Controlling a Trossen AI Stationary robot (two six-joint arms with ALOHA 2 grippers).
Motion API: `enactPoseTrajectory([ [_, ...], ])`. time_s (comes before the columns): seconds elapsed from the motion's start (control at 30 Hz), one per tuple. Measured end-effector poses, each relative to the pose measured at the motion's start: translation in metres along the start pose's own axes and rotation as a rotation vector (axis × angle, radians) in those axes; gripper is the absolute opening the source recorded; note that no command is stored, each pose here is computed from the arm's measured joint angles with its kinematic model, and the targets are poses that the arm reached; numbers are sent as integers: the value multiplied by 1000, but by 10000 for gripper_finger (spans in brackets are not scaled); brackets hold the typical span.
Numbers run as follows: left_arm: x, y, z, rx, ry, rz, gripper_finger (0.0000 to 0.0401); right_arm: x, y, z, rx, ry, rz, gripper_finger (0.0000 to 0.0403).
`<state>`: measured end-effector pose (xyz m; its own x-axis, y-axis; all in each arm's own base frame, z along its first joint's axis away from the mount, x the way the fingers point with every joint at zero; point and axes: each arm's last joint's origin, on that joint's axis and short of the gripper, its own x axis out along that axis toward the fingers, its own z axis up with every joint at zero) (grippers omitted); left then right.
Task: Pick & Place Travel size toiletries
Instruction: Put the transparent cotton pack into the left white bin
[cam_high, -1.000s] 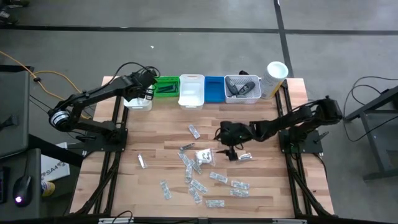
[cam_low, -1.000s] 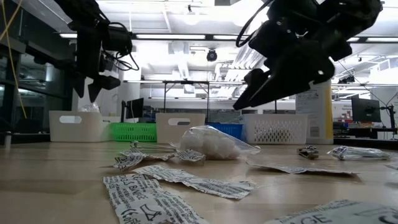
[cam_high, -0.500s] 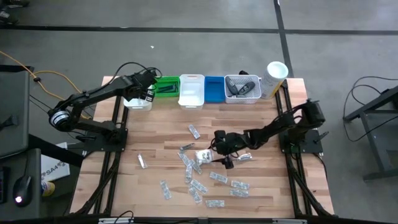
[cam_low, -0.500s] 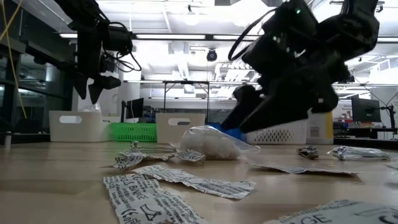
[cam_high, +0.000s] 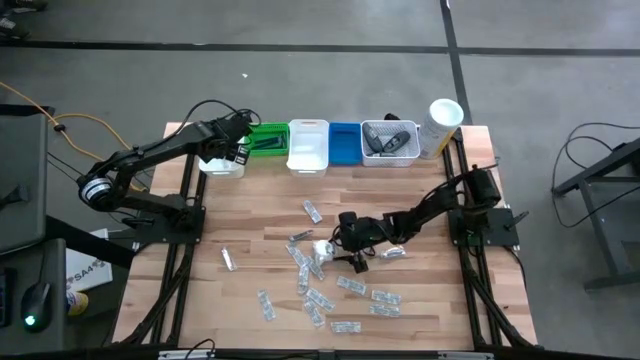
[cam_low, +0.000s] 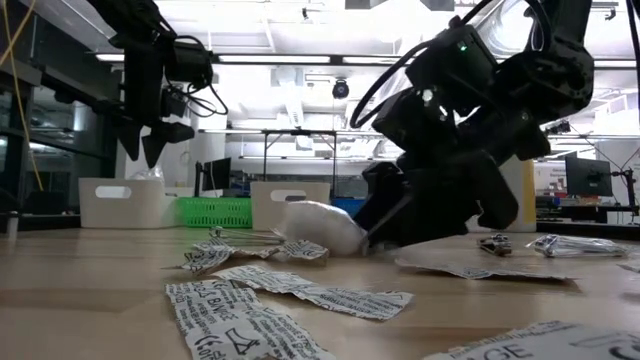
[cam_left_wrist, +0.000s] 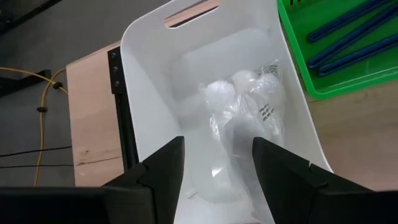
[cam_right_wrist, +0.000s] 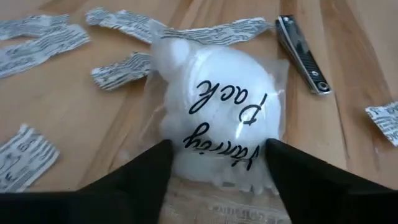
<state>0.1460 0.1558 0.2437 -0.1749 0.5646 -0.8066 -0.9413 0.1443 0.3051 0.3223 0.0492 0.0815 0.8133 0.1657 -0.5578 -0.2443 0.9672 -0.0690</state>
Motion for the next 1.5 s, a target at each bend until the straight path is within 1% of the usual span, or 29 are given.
enactPoseTrajectory([
  [0.13,0,0,0,13,5,-3,186,1,-3,-2,35,24,-53,186],
  [0.37,0,-1,0,38,14,-31,186,0,-8,-2,57,26,-79,31],
  [0.4,0,-1,0,44,14,-31,186,-2,-9,-1,63,26,-79,25],
  [0.57,-3,1,0,62,-1,-39,186,-23,-17,12,86,68,-97,25],
  [0.7,-17,3,-3,64,-75,-63,186,-47,-27,28,75,88,-185,25],
  [0.8,-31,4,-7,57,-175,-126,186,-63,-38,36,69,80,-254,25],
  [0.87,-34,1,-13,63,-238,-187,186,-71,-47,42,75,46,-288,25],
  [0.97,-35,-10,-22,102,-346,-348,186,-78,-63,50,65,-41,-339,25],
  [1.03,-34,-18,-29,131,-385,-490,186,-81,-74,53,38,-87,-371,25],
  [1.17,-41,-34,-32,144,-482,-835,186,-84,-92,62,-57,-213,-417,25],
  [1.27,-47,-44,-34,179,-534,-1032,186,-83,-100,61,-144,-236,-467,25],
  [1.37,-52,-53,-34,192,-546,-1146,186,-78,-107,62,-195,-249,-536,25],
  [1.43,-53,-59,-34,188,-533,-1192,186,-72,-112,62,-224,-212,-595,25],
  [1.5,-55,-64,-34,159,-527,-1225,186,-64,-116,62,-251,-185,-632,25],
])
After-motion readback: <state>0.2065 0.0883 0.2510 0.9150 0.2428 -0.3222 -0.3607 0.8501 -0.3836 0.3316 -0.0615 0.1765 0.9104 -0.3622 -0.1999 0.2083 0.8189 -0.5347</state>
